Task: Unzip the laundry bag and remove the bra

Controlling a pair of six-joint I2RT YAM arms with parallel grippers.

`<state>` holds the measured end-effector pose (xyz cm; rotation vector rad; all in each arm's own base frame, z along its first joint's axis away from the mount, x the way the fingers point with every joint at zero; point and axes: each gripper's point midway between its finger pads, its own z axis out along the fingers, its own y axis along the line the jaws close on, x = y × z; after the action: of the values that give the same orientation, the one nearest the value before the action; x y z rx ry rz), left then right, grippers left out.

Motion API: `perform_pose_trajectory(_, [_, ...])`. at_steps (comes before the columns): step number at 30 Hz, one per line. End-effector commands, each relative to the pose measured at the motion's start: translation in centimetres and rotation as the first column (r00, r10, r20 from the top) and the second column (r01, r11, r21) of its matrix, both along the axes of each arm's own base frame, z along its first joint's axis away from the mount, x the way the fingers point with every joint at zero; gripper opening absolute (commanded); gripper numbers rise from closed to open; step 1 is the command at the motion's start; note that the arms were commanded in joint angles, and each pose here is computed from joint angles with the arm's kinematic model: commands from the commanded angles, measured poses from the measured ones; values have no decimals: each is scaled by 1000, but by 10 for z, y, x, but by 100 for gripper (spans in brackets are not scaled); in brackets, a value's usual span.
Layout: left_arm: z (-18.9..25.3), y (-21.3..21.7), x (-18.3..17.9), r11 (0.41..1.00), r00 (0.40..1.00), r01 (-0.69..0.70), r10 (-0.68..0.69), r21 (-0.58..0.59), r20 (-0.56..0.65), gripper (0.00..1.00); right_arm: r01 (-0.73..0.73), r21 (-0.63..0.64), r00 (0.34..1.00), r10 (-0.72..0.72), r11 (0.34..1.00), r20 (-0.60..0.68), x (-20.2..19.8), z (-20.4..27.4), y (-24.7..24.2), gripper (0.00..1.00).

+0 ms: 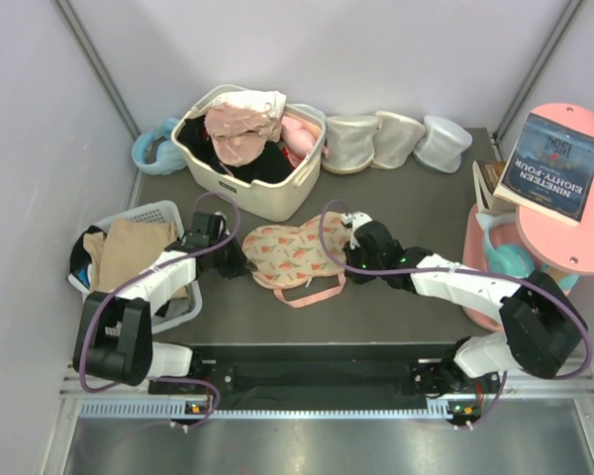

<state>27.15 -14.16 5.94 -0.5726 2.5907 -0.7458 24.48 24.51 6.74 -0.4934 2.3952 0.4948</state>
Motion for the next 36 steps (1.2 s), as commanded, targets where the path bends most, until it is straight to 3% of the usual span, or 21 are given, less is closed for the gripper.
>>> perform_pose_trajectory(1, [10, 17, 17, 994, 998, 33, -39, 103, 57, 0, 49, -46, 998, -47, 998, 39, 6, 7, -27, 0])
perform_pose_trajectory(5, [18, 14, 23, 992, 994, 75, -83, 98, 77, 0, 16, -19, 999, -15, 1000, 43, 4, 13, -22, 0])
perform_pose_trajectory(10, [21, 2, 25, 993, 991, 111, -114, 37, 65, 0, -88, 124, 996, 86, 988, 28, -11, 28, 32, 0])
perform_pose_trajectory(14, [24, -2, 26, 995, 993, 98, -98, 7, 64, 0, -121, 126, 993, 121, 985, 8, -20, 20, 70, 11])
perform_pose_trajectory(19, [28, -8, 25, 996, 995, 84, -82, -42, 49, 0, -128, 108, 992, 127, 986, 16, -23, 4, 107, 34])
perform_pose_trajectory(26, [30, -12, 22, 995, 997, 74, -71, -70, 37, 0, -58, 25, 996, 56, 998, 70, 0, -7, 108, 53])
perform_pose_trajectory(30, [31, -12, 21, 995, 997, 71, -69, -76, 34, 0, -23, -15, 996, 24, 1000, 87, 11, -17, 106, 59])
perform_pose_trajectory(36, [34, -13, 20, 994, 997, 71, -69, -83, 34, 0, -1, -23, 995, 4, 1000, 104, 23, -23, 106, 59])
